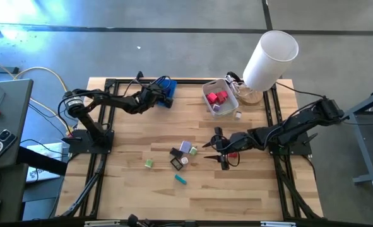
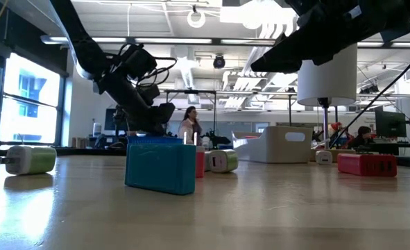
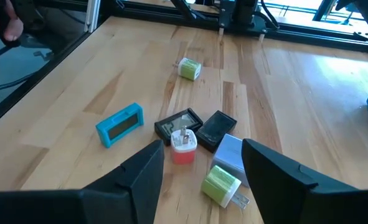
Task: Pick & Place Office items
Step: Put the dark blue digital timer into the blue bin, then put the left green charger adapter into the white bin
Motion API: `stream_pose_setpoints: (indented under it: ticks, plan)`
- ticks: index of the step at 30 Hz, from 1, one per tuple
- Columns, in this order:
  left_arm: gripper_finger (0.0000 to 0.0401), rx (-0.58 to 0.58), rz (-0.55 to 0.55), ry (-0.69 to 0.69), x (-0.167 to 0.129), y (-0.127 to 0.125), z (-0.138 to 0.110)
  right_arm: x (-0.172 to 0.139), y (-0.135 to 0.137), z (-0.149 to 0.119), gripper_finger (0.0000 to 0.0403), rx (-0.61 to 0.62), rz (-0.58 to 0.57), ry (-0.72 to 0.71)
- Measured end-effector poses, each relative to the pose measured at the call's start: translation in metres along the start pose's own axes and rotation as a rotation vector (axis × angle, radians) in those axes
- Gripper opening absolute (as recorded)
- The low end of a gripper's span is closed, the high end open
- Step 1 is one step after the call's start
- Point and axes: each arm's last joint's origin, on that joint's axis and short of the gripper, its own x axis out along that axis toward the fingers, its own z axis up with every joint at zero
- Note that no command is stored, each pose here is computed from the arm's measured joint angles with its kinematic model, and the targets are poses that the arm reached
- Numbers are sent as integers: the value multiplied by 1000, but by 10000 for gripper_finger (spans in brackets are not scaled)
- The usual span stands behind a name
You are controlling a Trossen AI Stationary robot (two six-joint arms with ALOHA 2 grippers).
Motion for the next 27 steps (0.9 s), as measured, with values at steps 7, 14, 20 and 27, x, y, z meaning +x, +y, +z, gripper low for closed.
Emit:
stream_pose_setpoints:
  ticks: [7, 14, 20, 27]
  plan:
    - [70, -3, -13, 1, -2, -4, -1, 0, 0, 0, 205, 0, 0, 0]
    - [70, 56, -13, 0, -2, -4, -1, 0, 0, 0, 205, 0, 0, 0]
    - [88, 102, -31, 0, -2, -4, -1, 0, 0, 0, 205, 0, 0, 0]
    - [164, 66, -33, 2, -2, -4, -1, 0, 0, 0, 205, 0, -1, 0]
